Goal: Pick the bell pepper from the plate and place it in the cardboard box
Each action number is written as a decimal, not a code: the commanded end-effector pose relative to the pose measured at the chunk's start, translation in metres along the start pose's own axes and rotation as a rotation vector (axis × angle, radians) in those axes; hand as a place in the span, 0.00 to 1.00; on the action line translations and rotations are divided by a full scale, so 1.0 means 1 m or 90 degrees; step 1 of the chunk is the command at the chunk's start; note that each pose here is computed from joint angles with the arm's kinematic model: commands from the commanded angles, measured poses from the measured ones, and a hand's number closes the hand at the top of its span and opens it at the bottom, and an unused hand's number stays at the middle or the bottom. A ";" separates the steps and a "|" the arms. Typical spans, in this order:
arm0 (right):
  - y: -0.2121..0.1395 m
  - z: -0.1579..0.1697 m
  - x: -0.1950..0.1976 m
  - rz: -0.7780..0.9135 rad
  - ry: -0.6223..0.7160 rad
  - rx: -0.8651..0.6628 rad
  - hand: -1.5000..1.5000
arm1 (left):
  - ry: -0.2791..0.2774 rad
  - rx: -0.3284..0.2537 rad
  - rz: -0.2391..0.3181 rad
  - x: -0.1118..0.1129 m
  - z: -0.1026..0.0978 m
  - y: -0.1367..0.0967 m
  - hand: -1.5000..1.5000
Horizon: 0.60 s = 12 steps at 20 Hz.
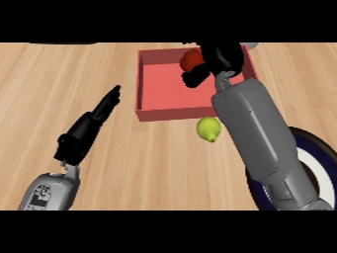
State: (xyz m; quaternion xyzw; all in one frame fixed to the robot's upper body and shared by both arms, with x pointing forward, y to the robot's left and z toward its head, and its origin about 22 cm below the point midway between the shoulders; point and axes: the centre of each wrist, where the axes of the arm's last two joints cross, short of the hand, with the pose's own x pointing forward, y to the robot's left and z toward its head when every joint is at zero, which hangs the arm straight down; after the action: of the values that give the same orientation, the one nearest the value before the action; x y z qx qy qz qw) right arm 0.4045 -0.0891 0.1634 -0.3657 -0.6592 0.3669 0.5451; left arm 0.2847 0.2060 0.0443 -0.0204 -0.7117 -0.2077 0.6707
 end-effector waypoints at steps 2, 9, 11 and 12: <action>0.025 -0.014 -0.014 -0.060 0.038 0.058 0.00 | -0.005 0.002 -0.005 0.002 -0.012 -0.014 0.50; 0.018 -0.014 -0.038 -0.260 -0.007 -0.061 0.00 | -0.002 -0.005 0.005 0.008 -0.006 -0.003 0.50; 0.009 -0.012 -0.051 -0.330 -0.005 -0.107 0.00 | 0.006 0.003 0.007 -0.014 0.013 0.005 0.50; 0.010 -0.017 -0.049 -0.360 0.016 -0.137 0.00 | -0.001 -0.010 0.000 -0.010 0.006 -0.005 0.50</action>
State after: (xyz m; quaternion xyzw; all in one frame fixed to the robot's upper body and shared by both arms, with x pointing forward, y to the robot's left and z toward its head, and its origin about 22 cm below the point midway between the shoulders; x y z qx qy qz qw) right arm 0.4258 -0.1158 0.1314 -0.2538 -0.7336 0.2210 0.5904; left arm 0.2824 0.2046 0.0387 -0.0245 -0.7115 -0.2084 0.6707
